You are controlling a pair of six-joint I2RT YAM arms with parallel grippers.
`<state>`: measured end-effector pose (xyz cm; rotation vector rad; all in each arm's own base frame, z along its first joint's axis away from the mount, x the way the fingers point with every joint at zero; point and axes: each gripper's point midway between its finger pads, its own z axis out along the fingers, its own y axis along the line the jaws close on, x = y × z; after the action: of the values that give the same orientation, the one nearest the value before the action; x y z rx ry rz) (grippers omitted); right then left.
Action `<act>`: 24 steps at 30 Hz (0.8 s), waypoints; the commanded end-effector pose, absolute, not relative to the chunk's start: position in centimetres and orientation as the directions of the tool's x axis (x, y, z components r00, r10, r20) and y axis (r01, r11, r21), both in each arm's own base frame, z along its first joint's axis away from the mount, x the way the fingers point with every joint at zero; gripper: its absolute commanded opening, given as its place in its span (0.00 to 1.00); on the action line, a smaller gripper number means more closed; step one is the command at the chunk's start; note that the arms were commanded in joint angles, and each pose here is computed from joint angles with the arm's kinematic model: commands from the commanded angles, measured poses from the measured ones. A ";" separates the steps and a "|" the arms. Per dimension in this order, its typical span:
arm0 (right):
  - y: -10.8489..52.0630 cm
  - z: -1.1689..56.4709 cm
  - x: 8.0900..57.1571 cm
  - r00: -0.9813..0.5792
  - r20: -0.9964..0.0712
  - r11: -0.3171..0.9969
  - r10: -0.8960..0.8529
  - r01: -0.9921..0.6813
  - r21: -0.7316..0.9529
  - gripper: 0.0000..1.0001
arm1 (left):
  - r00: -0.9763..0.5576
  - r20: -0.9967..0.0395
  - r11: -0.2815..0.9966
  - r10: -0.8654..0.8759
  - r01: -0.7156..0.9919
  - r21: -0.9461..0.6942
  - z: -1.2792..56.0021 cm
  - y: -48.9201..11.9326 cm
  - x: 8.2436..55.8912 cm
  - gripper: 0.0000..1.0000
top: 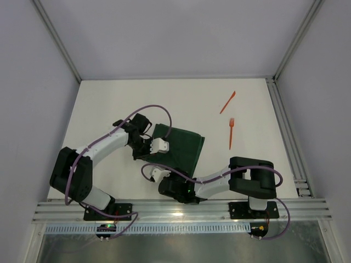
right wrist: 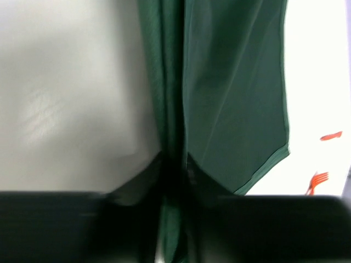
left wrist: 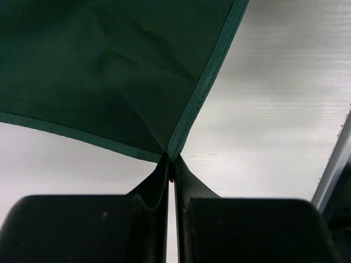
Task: Fold the napkin into a case and place the utensils inside
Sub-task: Pick up the upper triangle-folded napkin from the center of the board.
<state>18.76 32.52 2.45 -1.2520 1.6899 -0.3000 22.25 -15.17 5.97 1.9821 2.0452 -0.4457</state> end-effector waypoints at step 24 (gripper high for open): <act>34.3 1.9 16.6 -0.168 -0.699 0.381 -0.695 -0.911 -0.159 0.04 | -0.071 -0.670 -0.006 0.739 0.994 -0.112 10.4 -15.1 18.6 0.46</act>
<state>18.37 33.31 1.93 -1.3512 1.8939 0.1824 20.28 -14.54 8.28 1.7782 1.9779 -0.7115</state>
